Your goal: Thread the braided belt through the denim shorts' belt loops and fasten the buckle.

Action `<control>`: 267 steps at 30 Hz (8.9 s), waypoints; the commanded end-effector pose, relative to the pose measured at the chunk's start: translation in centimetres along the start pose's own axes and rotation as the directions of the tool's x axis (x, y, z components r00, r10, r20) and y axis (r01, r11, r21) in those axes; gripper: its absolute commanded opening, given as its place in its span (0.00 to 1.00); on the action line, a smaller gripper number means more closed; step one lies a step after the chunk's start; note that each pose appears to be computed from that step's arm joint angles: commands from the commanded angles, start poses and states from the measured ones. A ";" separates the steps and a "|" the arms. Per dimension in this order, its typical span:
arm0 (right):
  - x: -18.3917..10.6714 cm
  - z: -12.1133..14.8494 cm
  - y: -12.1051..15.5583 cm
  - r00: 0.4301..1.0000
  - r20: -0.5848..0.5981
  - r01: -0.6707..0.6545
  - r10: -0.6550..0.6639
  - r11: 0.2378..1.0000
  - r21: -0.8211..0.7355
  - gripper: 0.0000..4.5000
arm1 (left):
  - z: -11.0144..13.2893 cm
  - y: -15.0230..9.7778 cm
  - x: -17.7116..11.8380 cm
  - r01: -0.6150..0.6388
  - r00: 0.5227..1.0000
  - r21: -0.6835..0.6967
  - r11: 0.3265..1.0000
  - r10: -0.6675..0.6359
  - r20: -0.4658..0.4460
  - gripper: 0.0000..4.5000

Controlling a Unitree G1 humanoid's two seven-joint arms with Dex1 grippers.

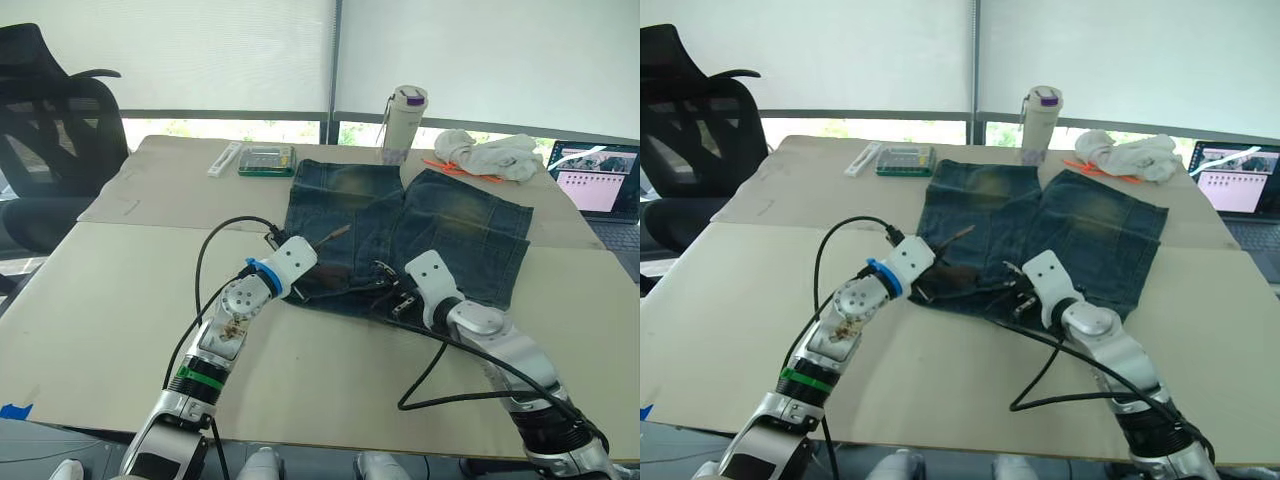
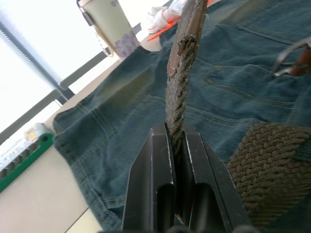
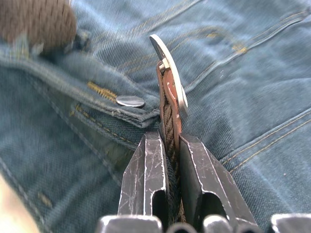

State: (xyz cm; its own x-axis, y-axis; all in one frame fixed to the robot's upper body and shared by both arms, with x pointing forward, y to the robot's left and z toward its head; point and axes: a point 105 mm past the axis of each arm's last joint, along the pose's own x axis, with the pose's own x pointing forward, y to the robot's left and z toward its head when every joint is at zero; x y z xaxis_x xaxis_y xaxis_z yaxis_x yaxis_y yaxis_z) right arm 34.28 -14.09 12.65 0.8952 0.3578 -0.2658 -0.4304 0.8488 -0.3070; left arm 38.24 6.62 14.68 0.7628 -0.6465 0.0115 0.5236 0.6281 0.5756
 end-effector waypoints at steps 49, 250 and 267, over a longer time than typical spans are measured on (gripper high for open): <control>-2.5 2.8 0.0 0.955 0.287 -0.061 0.073 0.997 -0.050 0.74 | 1.9 -5.9 3.6 0.155 0.988 -0.107 0.982 -0.153 0.026 0.00; 4.3 -3.6 4.9 0.865 -0.105 -0.498 0.490 0.864 -0.071 0.01 | -4.1 3.3 -2.5 -0.156 0.860 -0.981 -0.113 0.472 -0.192 0.00; 4.3 -5.9 4.8 0.839 -0.250 -0.510 0.483 0.859 -0.049 0.01 | -7.5 5.5 -4.3 -0.365 0.732 -0.922 -0.128 0.573 -0.369 0.00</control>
State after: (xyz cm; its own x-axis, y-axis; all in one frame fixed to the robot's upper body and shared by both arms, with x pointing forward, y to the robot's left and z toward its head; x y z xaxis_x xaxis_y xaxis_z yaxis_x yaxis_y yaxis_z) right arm 36.37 -8.00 9.88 0.5482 0.7224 -0.4215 -0.8362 0.4815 -0.2623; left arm 40.63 13.49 10.52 0.9987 -0.0504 -0.0032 0.0252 0.5530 -0.8328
